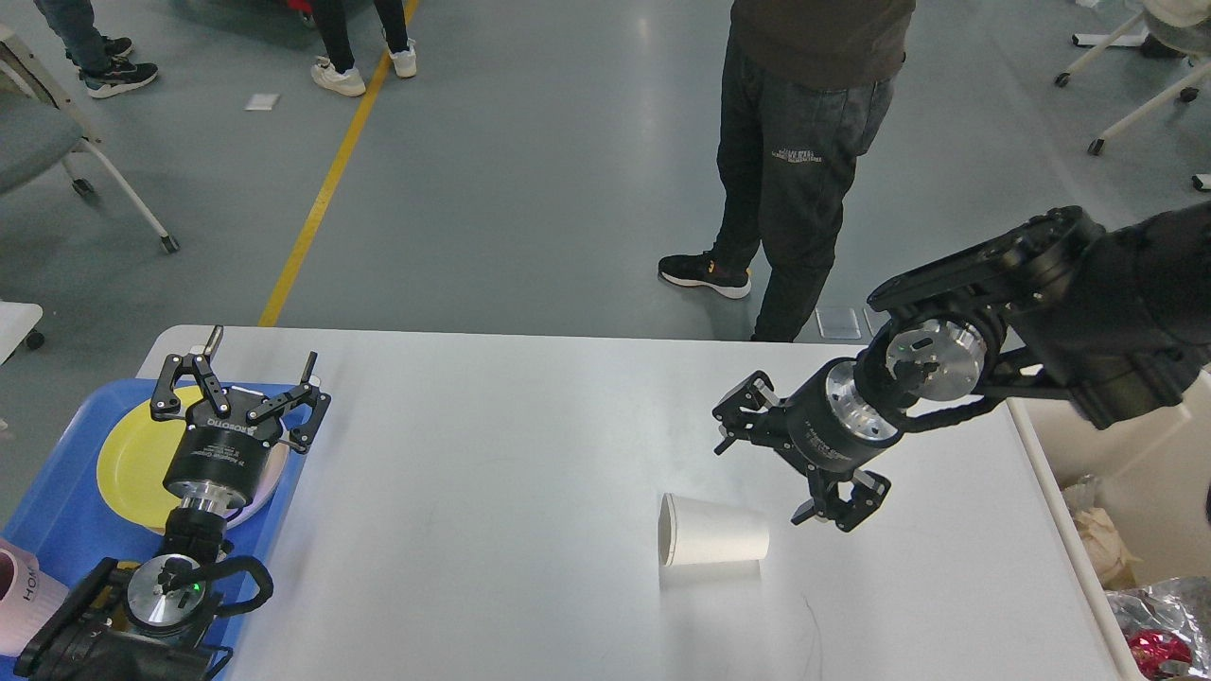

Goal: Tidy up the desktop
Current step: 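Move the right gripper out of the box over the white paper cup, then lower the right gripper and grasp the white paper cup rim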

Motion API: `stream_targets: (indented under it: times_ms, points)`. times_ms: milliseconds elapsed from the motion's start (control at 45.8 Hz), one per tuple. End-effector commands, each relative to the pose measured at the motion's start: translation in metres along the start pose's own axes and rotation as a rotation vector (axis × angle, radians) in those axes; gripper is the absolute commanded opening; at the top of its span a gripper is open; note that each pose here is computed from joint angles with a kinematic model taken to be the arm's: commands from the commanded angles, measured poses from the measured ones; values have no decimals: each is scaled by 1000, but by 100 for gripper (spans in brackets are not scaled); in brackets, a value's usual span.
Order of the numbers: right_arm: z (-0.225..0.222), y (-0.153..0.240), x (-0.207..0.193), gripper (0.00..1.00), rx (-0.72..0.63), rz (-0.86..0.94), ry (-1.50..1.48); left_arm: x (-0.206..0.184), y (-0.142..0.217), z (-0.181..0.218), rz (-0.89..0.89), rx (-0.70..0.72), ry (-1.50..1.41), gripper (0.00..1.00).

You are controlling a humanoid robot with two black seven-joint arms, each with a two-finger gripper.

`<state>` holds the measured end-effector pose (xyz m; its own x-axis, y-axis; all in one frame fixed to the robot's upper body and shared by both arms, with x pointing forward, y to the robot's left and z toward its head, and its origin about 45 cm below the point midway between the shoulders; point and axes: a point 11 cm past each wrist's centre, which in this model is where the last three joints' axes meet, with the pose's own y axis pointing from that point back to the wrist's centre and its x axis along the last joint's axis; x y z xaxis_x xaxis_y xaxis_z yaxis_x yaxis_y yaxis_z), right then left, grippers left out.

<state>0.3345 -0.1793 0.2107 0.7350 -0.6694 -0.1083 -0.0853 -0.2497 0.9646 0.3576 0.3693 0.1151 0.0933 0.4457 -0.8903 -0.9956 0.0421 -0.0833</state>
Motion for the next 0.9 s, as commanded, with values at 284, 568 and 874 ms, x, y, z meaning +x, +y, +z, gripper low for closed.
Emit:
stream_targets:
  times_ms: [284, 568, 874]
  points:
    - [22, -101, -2, 100, 61, -58, -413, 0, 0, 0, 0, 1, 0, 97]
    - [18, -136, -1, 99, 138, -82, -602, 0, 0, -1, 0, 2, 1, 97]
    - [21, -158, 8, 99, 157, -27, -609, 0, 0, -1, 0, 2, 1, 97]
